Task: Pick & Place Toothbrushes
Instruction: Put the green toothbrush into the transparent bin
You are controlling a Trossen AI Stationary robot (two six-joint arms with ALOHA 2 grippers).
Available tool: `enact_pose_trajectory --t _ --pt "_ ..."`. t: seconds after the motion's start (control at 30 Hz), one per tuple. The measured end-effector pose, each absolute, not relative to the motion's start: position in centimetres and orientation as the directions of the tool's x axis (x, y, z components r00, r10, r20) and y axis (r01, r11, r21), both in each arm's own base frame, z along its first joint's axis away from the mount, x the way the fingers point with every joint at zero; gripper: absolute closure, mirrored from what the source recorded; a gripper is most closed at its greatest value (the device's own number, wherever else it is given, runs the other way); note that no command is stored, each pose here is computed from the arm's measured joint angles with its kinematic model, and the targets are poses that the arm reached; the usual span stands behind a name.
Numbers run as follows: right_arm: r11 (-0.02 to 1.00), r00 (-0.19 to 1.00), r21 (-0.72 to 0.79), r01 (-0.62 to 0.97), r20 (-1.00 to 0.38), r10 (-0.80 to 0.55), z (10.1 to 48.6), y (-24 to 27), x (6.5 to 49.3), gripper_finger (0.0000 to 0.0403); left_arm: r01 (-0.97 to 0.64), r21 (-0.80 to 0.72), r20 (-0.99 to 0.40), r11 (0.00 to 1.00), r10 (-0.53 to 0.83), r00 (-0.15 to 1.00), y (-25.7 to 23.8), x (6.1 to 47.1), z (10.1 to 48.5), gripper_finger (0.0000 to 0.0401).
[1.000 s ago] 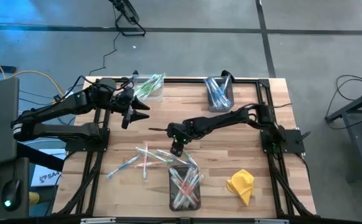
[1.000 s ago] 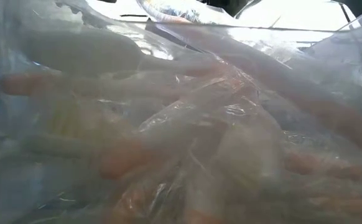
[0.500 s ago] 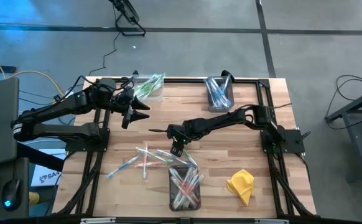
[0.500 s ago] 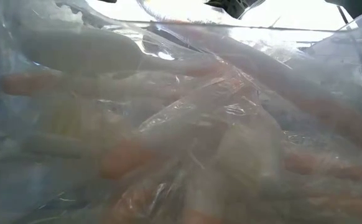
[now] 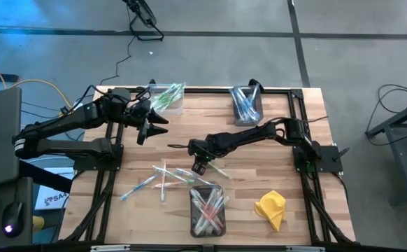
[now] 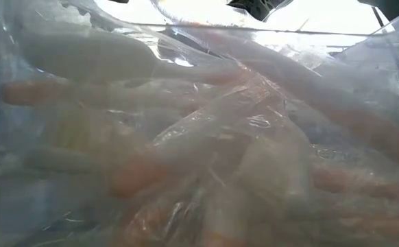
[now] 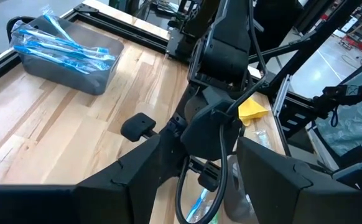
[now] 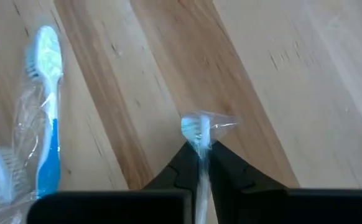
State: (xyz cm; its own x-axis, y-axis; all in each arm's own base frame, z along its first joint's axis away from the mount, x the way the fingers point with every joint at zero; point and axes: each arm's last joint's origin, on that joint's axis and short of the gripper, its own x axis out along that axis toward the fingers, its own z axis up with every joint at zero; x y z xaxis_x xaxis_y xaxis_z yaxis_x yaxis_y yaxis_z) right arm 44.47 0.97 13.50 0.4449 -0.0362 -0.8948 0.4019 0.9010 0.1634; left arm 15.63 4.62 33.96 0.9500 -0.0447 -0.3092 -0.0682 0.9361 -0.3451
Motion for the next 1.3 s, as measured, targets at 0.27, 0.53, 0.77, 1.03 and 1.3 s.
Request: enact_pose_trajectory --t 0.27,0.53,0.77,1.03,1.3 --pt "0.908 0.529 0.195 0.37 -0.848 -0.033 17.3 0.3 44.1 0.0391 -0.07 -0.352 -0.309 0.934 -0.045 0.95 4.6 15.6 34.0 0.0196" --pt "0.915 0.683 0.223 0.336 -0.727 -0.074 24.1 -2.2 42.7 0.0391 -0.091 -0.415 -0.309 0.905 -0.046 0.95 4.6 15.6 34.0 0.0196" --pt "0.909 0.815 0.267 0.321 -0.567 -0.121 30.0 -5.2 40.7 0.0391 -0.09 -0.414 -0.305 0.906 -0.045 0.951 4.6 15.6 34.0 0.0196" --pt "0.914 0.931 0.336 0.229 -0.35 -0.104 34.8 -7.6 39.0 0.0392 -0.102 -0.457 -0.3 0.883 -0.045 0.953 4.6 15.6 34.1 0.0196" --pt "0.914 0.978 0.395 0.094 -0.21 -0.01 36.3 -8.5 39.0 0.0392 -0.106 -0.462 -0.301 0.88 -0.044 0.953 4.6 15.6 34.0 0.0196"
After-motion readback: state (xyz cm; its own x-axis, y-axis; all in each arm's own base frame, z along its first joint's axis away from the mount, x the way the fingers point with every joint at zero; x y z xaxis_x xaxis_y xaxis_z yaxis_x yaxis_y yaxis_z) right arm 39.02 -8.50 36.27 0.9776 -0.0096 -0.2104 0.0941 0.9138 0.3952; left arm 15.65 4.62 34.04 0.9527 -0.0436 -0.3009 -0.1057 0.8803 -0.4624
